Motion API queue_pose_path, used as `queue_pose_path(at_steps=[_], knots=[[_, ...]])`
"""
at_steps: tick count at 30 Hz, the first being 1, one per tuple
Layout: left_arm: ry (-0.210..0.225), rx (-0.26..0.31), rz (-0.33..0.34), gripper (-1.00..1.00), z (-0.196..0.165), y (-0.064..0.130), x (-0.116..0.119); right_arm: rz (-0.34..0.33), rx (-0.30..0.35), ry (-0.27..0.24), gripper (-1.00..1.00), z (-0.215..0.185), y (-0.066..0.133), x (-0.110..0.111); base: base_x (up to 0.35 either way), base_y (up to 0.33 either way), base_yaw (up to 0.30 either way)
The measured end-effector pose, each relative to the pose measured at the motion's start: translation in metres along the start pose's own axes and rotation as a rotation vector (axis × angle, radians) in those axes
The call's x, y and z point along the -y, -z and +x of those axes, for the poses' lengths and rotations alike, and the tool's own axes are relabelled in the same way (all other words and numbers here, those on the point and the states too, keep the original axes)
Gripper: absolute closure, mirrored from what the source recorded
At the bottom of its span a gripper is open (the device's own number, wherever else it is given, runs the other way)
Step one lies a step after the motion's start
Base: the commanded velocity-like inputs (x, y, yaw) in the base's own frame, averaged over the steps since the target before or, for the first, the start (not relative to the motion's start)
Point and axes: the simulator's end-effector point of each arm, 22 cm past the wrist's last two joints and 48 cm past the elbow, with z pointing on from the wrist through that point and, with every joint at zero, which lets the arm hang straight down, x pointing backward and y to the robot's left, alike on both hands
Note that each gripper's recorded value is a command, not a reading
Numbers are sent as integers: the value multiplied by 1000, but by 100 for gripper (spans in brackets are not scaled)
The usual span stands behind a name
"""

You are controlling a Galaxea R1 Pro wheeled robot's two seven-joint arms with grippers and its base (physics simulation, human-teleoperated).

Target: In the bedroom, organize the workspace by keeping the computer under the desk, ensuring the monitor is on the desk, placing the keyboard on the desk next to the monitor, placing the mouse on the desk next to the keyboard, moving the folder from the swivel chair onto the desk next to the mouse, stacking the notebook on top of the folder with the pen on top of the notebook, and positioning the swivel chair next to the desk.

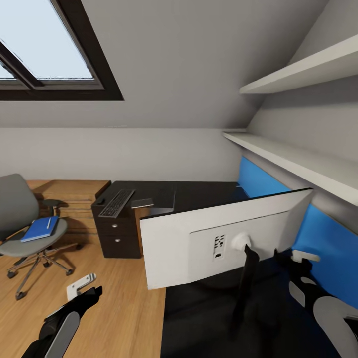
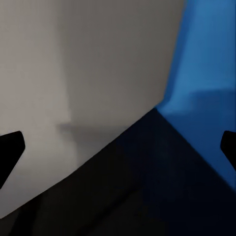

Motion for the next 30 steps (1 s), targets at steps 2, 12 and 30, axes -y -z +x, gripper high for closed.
queue_pose_path(at_steps=[2,12,30], knots=[[1,0,0,-100,0,0,0,0,1,0,-100,0,0,1,258,-113,0],[1,3,-1,-100,-1,0,-1,-3,2,2,-100,-1,-1,1,90,-18,0],[2,0,5,-100,0,0,2,-5,2,4,-100,0,0,-1,134,0,0]])
